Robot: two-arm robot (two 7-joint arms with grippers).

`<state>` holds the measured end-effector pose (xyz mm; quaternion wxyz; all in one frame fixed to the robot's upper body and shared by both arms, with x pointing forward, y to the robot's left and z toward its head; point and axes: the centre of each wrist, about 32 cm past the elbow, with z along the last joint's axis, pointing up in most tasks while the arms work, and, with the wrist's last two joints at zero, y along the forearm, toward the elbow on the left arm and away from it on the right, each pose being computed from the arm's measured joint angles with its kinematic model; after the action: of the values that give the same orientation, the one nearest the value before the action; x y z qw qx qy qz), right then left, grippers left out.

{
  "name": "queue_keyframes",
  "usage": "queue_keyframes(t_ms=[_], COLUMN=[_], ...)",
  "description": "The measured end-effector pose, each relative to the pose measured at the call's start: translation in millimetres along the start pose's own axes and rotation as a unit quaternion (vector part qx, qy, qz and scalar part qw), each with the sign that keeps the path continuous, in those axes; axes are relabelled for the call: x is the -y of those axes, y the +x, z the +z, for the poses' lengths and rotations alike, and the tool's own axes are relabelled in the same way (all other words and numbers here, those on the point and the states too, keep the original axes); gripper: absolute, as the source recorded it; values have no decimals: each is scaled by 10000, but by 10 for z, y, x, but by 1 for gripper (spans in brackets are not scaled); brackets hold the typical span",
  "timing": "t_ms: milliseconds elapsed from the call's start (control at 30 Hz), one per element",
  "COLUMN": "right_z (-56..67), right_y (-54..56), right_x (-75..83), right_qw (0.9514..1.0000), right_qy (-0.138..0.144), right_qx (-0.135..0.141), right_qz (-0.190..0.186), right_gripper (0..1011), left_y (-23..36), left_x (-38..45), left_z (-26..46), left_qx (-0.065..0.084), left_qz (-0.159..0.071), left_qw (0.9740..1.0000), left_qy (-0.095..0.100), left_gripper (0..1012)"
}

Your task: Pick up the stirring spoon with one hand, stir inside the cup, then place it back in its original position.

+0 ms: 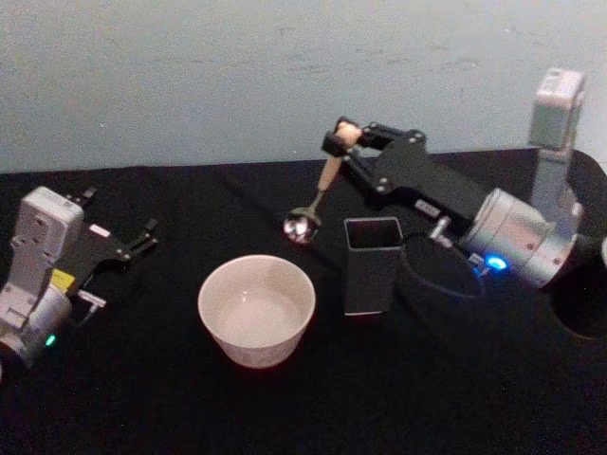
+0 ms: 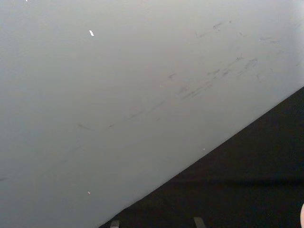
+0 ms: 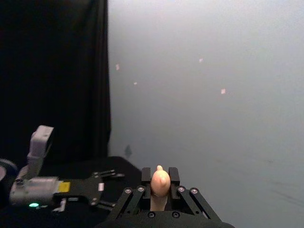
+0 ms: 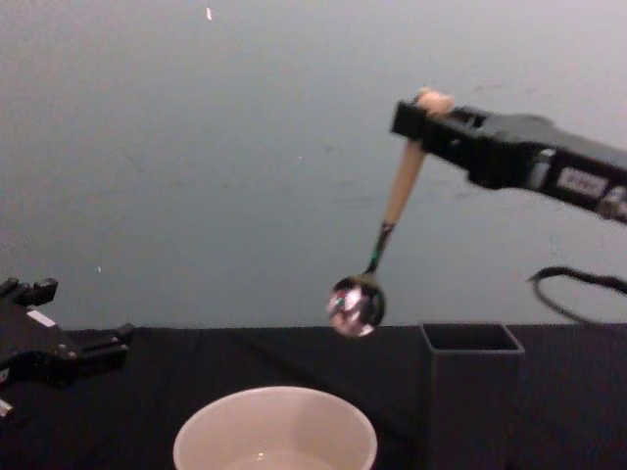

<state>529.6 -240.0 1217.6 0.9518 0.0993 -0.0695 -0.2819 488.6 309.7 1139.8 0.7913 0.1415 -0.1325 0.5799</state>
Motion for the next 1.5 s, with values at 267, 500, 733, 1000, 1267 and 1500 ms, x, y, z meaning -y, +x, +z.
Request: queue_keyframes(t_ms=[267,500,733,1000,1267,1500], right_z=[-163,-309,-506,-667,-756,-815], right_y=[-114,-152,-150,-128,-111,-106], right_x=[-171,-252,-357,-415,-454,-486], right_qw=[9988,9972,9960,9939,9932,9926], right_qy=[-230,-420,-586,-688,-693,-682], right_qx=[-87,-73,59,296,363,414], right_qz=[415,617,679,804,863,914], right_gripper=[214,214,214,214,214,214], left_y=[0,0,0,0,0,0], left_x=[0,0,0,0,0,0], left_z=[0,0,0,0,0,0], left_qx=[0,0,0,0,0,0], left_qz=[0,0,0,0,0,0], left_qw=[10000,10000,10000,10000,10000,10000], left_qy=[0,0,0,1,1,0], left_gripper=[1002,1001,1001,1001,1001,1001])
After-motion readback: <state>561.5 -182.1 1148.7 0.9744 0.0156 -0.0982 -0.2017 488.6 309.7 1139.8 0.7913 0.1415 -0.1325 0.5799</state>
